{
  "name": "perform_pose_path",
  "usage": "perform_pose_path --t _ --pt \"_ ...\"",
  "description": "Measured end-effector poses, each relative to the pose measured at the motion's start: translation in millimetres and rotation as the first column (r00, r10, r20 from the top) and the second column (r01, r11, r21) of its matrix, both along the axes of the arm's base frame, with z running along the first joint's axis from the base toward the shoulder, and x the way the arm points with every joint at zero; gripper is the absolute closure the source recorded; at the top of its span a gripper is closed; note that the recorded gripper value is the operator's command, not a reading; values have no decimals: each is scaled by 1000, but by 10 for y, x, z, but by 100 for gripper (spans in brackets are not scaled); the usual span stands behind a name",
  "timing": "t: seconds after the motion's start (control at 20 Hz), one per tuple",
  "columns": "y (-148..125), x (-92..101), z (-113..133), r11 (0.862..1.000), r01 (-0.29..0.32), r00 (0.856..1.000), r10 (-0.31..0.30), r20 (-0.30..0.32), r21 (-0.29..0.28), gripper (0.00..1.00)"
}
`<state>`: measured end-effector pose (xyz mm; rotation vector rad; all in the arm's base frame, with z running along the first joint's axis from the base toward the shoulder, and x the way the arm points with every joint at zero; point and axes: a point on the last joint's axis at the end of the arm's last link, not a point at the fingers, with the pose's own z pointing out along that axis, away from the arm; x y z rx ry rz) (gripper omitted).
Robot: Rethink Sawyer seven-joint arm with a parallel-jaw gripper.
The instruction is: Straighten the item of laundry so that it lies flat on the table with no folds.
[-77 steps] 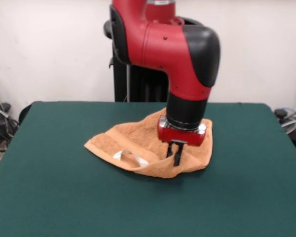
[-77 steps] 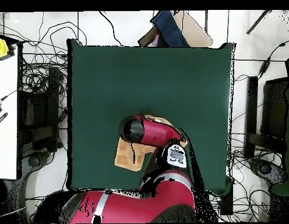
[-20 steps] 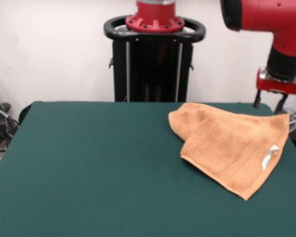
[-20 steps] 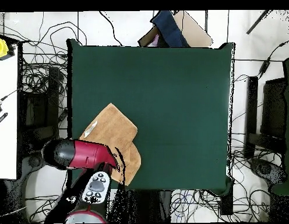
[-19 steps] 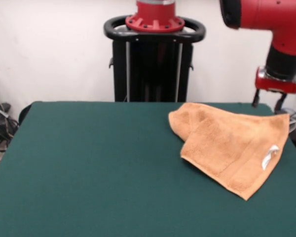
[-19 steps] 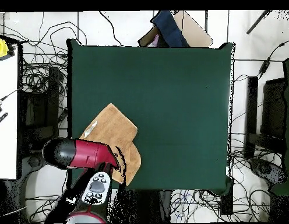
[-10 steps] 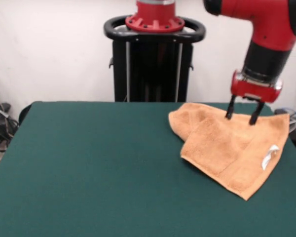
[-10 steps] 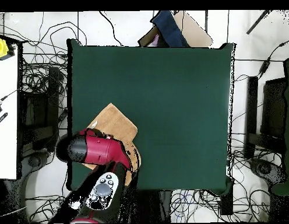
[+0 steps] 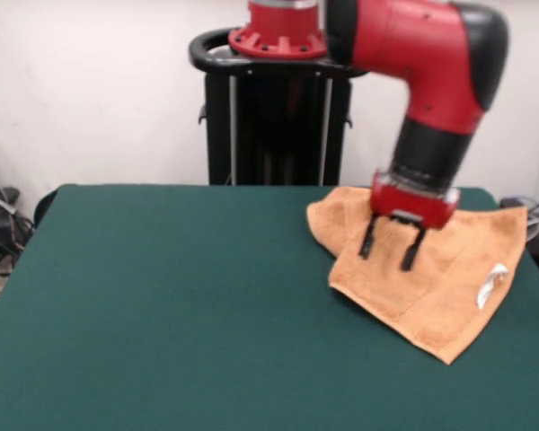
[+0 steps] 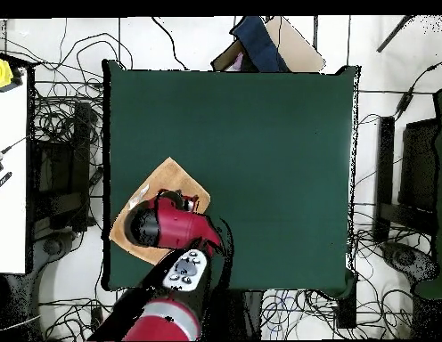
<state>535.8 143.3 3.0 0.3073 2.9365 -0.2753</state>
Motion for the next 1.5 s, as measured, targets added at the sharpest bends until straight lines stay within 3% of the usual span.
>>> perform_pose_path --t 0.25,0.6,0.9,1.2,1.5 --pt "-438 -185 -311 999 24 997 -26 -75 -20 0" --pt "-642 -321 -441 1000 6 993 -7 -117 -7 0" --pt "-801 -427 -277 999 22 992 -17 -127 34 0" --pt "-975 -659 29 995 64 985 -52 -165 74 0" --pt "-824 -783 -31 989 72 979 -46 -201 128 0"
